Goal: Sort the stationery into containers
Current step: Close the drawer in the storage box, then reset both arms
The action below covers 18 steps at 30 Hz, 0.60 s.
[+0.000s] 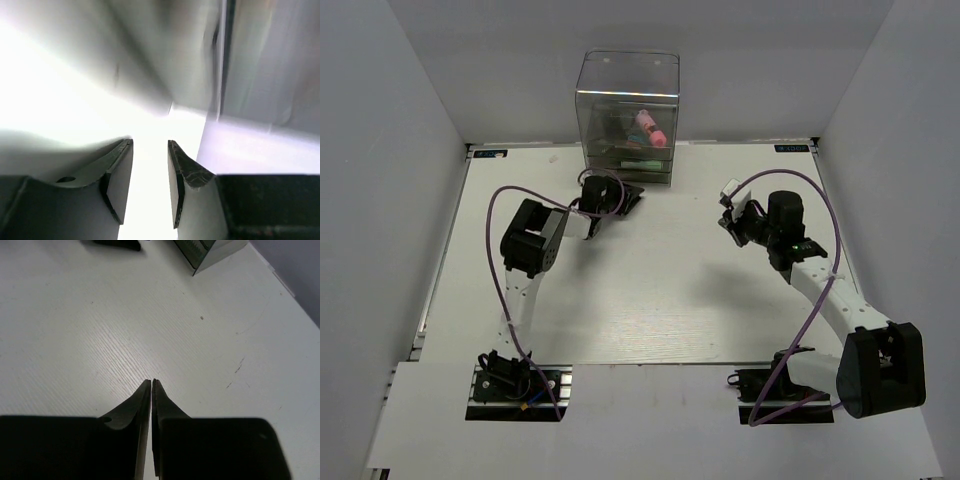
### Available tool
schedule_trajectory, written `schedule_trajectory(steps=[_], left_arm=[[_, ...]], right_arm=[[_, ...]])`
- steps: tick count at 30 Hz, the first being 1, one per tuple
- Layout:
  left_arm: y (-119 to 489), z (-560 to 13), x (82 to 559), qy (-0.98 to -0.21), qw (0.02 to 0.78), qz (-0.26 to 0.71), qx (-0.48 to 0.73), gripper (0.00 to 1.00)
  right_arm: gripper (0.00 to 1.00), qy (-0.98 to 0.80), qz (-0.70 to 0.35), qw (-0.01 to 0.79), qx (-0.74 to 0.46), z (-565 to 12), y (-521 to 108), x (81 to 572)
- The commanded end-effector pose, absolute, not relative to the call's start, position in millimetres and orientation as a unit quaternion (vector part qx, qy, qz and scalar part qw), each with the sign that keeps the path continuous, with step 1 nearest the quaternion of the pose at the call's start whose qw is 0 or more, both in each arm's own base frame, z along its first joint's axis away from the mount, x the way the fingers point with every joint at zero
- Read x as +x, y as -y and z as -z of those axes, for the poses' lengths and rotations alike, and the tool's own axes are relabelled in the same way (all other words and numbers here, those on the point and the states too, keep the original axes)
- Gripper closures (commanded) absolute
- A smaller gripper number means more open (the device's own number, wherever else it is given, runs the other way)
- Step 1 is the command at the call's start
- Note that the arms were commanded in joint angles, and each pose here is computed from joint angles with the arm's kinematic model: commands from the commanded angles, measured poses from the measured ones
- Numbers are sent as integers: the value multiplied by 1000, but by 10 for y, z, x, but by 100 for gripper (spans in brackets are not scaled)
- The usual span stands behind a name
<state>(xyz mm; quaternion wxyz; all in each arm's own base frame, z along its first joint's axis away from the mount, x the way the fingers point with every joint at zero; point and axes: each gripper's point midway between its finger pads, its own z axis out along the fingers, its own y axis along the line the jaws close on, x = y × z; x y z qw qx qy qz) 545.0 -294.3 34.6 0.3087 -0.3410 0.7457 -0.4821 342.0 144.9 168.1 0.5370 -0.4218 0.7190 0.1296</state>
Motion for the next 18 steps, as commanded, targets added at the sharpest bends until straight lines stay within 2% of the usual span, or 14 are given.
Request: schedule_trajectory(steps=[1,2,4,5,6,7,8,11,14,15,18], left_arm=[[2936,-409,4900,-780,281,484,-279,55],[2926,-583,4817,-779,288,491,-262,55],[2883,-614,4578,-788,273,499,-236,53],[2882,-654,4487,-794,268,499,-222,52],[2888,-841,4363,-801,270,501,-183,49],[2862,-878,4268,-809,271,495,-166,46],[2809,-990,4243,-812,281,489,-148,38],[2604,-1366,4062,-832,342,432,-66,25],[2367,-1539,3838,-845,386,371,7,20],[2310,-1882,3734,-826,423,371,34,15],[2069,-2114,3550,-814,487,294,115,0]], right_arm=[[89,-713,-138,539,-427,-1688,-1457,3394],[80,-714,-138,538,-427,-1679,-1451,3384],[56,-713,-135,542,-424,-1716,-1414,3381],[29,-714,-133,543,-422,-1728,-1403,3380],[17,-719,-129,540,-419,-1671,-1364,3364],[10,-720,-128,540,-417,-1650,-1352,3353],[10,-714,-124,549,-416,-1716,-1340,3334],[10,-722,-115,556,-394,-1706,-1256,3291],[10,-733,-110,560,-369,-1692,-1191,3251],[10,-736,-112,564,-357,-1748,-1176,3217],[10,-754,-113,559,-327,-1784,-1127,3149]])
